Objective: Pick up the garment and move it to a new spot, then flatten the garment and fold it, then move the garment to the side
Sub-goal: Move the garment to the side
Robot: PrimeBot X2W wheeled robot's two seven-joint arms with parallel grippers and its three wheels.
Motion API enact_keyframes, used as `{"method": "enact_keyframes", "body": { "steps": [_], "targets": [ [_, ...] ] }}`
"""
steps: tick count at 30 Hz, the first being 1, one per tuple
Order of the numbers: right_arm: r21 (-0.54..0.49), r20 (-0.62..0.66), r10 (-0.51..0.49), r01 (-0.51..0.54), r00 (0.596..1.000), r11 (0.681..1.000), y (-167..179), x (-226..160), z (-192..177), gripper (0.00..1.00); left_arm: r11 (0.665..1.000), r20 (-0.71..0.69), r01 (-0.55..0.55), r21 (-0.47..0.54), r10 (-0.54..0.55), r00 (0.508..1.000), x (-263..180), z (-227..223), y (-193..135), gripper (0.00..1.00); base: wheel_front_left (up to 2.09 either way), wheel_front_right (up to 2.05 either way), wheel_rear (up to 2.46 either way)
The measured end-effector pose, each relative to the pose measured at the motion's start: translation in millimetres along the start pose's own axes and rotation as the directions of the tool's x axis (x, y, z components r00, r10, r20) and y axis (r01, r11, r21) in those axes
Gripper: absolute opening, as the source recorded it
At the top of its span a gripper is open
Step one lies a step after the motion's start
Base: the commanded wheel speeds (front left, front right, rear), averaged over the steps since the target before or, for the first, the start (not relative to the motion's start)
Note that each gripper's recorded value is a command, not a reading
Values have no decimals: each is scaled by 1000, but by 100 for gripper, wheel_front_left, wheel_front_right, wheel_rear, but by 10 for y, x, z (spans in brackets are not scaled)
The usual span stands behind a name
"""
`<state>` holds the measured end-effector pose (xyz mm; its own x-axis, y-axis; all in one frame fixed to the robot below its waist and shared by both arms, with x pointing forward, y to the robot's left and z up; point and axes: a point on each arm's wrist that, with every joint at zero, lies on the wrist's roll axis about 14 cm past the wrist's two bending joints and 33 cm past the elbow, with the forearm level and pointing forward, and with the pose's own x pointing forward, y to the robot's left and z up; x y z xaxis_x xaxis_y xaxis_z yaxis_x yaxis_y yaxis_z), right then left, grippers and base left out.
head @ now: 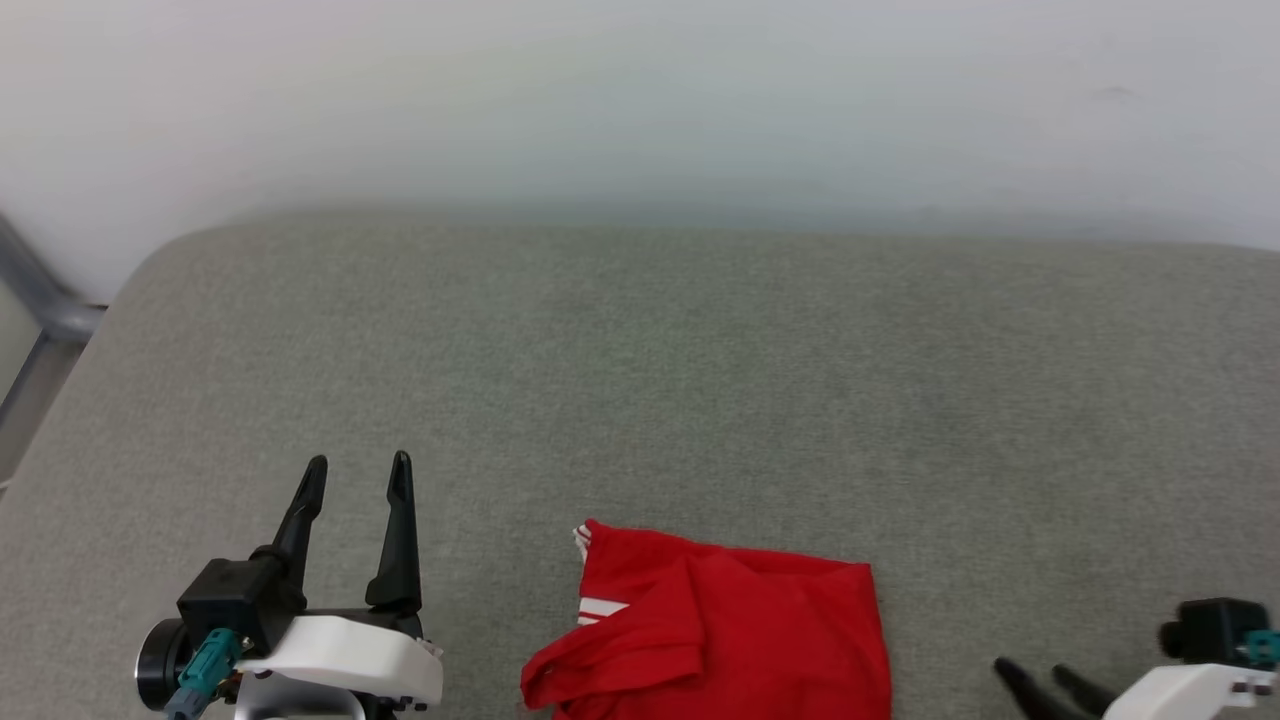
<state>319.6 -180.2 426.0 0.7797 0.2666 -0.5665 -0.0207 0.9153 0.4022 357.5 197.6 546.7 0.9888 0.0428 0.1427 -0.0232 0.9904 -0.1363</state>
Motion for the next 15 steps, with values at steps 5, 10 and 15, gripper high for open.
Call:
{"method": "enact_keyframes", "body": {
  "steps": [5, 10, 15],
  "targets": [
    [48, -203, 149, -143, 968, 989, 381, 224, -340, 100, 1000, -8, -24, -6, 24, 1000, 44, -50, 52, 100, 0, 0, 0],
    [48, -300, 225, -221, 927, 974, 618, 445, -475, 100, 998, -17, -53, -15, 53, 998, 104, -106, 112, 100, 0, 0, 0],
    [64, -394, 251, -246, 884, 967, 705, 620, -681, 100, 996, -34, -85, -9, 85, 996, 135, -185, 215, 100, 0, 0, 0]
  ]
}}
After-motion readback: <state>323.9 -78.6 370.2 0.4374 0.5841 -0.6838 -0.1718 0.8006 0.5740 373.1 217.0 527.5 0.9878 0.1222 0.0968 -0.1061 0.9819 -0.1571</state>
